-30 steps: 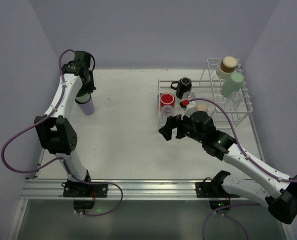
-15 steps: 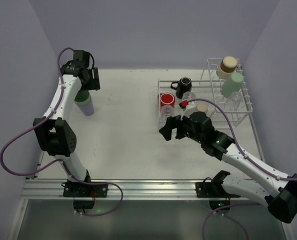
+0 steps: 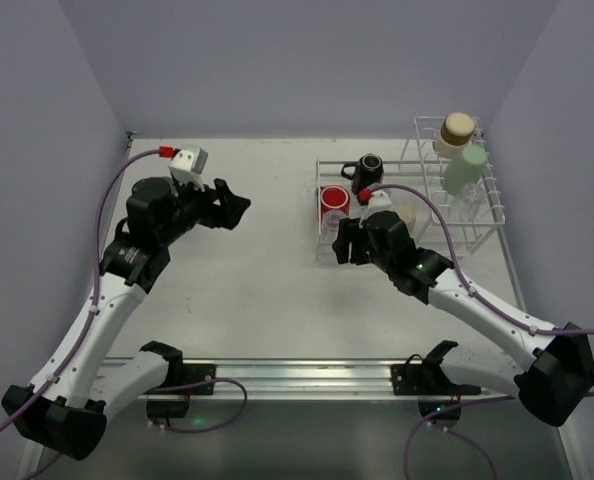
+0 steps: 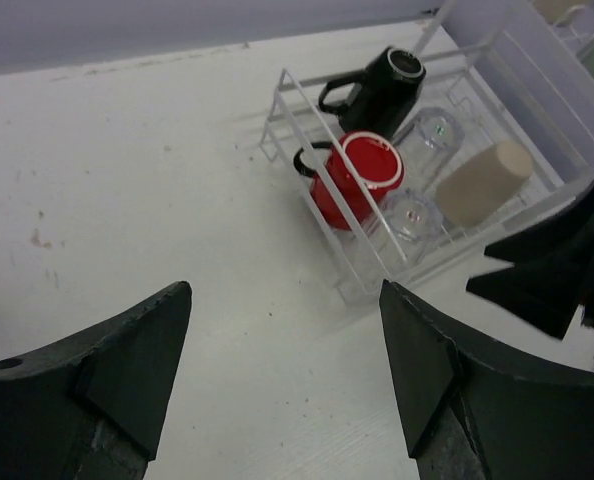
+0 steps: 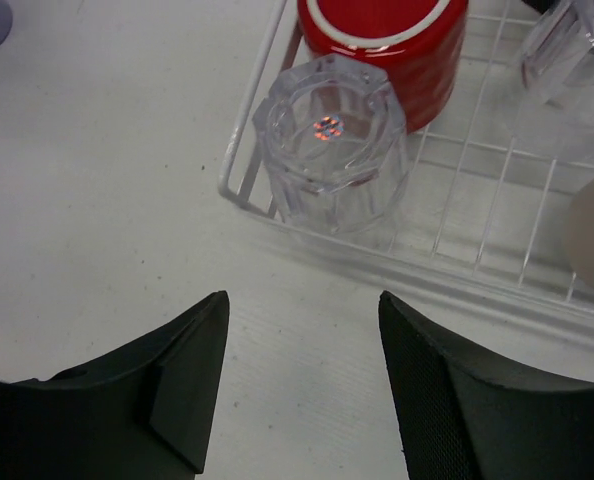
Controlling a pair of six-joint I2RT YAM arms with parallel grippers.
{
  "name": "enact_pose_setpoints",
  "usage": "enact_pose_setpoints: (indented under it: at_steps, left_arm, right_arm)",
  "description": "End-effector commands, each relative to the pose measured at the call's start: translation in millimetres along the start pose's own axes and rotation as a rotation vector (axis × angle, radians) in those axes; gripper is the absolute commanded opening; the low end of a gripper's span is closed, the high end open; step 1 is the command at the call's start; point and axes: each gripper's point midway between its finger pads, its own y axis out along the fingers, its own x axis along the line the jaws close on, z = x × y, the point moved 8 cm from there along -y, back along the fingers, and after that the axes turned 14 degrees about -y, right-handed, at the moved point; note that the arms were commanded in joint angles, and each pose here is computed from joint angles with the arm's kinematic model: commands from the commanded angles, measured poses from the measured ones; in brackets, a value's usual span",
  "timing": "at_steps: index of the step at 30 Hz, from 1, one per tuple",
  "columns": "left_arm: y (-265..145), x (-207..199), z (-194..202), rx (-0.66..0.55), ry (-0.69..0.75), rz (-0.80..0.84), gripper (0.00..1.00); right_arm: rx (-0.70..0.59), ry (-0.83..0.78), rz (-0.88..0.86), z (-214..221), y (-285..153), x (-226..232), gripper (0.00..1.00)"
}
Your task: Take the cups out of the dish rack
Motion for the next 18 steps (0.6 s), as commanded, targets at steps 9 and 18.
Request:
enact_pose_setpoints:
  at_steps: [9, 18]
  left_arm:
    - [-18, 20, 85, 0.068, 0.047, 0.205, 0.83]
    - [-28, 16, 81, 0.044, 0.086, 0.223, 0.84]
  right_arm:
    - [-0.001, -0.122, 0.056, -47, 39, -17, 0.67]
    - [0.068, -0.18, 0.041, -39, 64, -23, 0.79]
